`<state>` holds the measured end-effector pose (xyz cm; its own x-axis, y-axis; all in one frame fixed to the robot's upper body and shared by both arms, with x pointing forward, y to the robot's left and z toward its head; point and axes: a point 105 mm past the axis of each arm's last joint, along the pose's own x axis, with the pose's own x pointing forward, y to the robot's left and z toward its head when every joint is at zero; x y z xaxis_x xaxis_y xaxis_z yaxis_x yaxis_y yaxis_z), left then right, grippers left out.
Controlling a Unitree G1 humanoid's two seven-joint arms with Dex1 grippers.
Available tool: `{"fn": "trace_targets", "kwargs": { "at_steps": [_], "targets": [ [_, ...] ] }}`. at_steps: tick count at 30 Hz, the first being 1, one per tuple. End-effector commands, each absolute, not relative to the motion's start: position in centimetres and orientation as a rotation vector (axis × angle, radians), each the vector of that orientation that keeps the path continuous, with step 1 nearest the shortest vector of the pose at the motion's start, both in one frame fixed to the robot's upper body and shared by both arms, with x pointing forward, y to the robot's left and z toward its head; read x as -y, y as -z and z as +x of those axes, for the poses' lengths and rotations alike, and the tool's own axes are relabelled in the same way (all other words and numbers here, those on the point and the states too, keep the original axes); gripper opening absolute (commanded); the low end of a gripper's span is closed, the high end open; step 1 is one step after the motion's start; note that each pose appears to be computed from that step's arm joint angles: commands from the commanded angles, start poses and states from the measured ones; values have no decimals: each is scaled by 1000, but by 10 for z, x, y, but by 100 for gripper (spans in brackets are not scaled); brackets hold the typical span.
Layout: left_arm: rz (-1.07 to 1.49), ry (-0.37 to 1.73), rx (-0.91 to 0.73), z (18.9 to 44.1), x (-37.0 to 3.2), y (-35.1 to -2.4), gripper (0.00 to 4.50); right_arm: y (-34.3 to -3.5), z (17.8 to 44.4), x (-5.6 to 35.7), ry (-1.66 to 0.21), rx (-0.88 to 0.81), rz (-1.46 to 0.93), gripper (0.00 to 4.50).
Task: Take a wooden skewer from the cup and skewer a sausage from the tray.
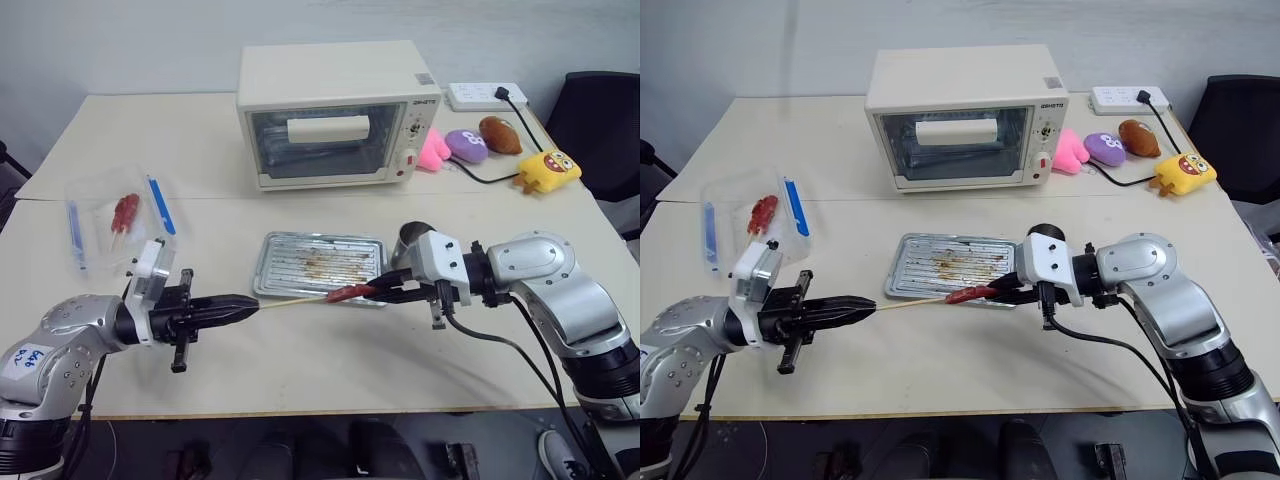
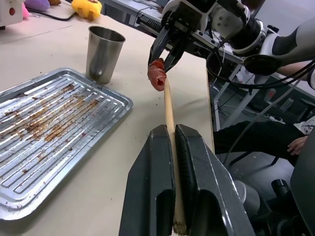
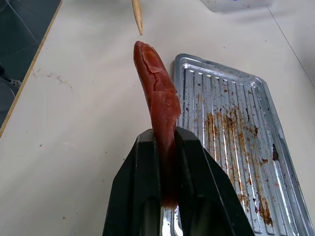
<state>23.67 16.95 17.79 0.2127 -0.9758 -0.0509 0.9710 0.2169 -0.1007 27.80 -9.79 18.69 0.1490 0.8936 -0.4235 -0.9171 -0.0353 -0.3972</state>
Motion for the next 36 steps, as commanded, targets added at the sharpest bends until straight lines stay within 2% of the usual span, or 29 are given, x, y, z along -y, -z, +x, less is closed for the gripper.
{"fn": "trace_targets", "kwargs": {
  "at_steps": [1,26,36],
  "targets": [
    [-33,1343,-93,237,-172,-182,0,-196,276,100,-1449,0,-700,21],
    [-32,1359,-72,244,-163,-176,0,-198,271,90,-1471,18,-687,21],
    [-29,1328,-86,241,-178,-179,0,-195,274,98,-1452,-4,-694,21]
  ]
}}
